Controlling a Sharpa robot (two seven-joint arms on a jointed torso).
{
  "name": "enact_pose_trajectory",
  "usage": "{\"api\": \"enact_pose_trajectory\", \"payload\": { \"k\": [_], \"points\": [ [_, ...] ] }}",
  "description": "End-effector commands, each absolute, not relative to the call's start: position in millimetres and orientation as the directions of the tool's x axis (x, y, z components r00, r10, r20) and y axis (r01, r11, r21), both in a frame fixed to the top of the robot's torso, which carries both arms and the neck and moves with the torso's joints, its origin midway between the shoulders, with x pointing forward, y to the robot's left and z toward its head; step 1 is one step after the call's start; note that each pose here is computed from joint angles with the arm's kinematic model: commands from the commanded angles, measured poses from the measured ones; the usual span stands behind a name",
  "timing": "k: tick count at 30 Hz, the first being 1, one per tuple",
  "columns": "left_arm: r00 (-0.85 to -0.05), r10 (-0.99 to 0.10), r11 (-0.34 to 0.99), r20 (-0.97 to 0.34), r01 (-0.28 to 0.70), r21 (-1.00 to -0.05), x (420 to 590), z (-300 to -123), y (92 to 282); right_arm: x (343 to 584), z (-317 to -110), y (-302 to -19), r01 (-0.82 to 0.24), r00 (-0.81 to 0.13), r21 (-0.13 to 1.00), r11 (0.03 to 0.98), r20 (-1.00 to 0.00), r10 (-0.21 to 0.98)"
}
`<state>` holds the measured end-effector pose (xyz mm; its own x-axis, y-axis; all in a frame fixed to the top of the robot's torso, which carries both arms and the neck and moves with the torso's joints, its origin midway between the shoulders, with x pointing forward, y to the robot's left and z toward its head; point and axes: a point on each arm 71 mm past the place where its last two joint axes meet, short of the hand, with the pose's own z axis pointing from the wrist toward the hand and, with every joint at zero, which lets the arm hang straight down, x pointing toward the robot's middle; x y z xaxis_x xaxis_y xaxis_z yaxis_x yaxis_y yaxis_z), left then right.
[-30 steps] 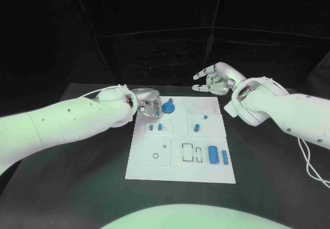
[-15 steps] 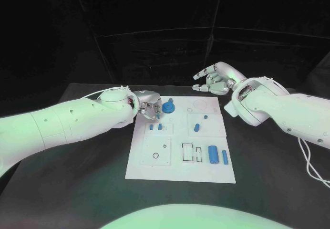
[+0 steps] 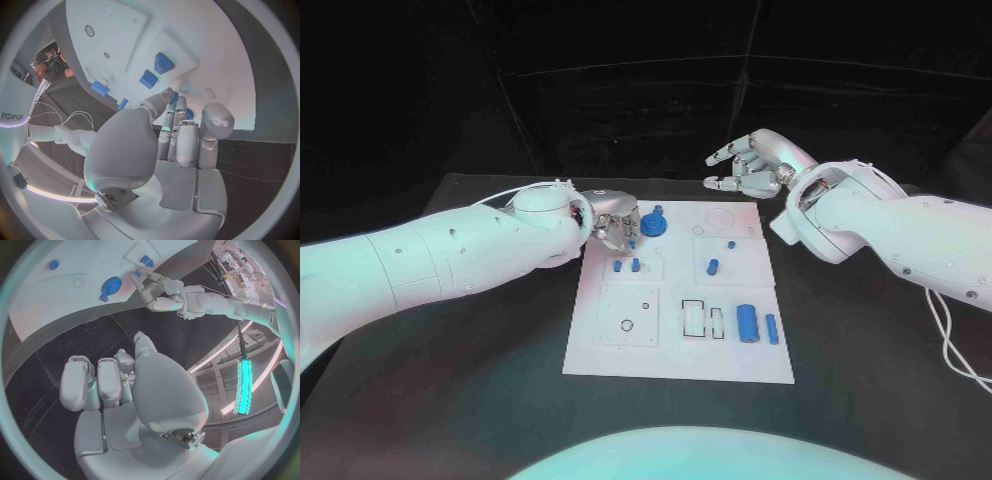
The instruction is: Assemble the parts on the task board
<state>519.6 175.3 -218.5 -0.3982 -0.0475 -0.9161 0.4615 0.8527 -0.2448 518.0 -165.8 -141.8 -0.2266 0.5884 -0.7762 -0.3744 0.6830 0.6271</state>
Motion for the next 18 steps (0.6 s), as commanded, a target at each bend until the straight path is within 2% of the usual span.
{"api": "enact_pose_trajectory", "payload": {
  "k": [1,18],
  "points": [
    [-0.409,-0.045,0.855,-0.912,0.455,-0.246,519.8,-219.2,174.5,517.9,-140.4,-164.9,-0.382,-0.228,0.627,0.679,-0.776,0.589],
    [-0.41,-0.044,0.864,-0.911,0.442,-0.241,520.9,-220.0,177.4,518.2,-140.7,-166.2,-0.379,-0.227,0.627,0.681,-0.776,0.588]
  ]
}}
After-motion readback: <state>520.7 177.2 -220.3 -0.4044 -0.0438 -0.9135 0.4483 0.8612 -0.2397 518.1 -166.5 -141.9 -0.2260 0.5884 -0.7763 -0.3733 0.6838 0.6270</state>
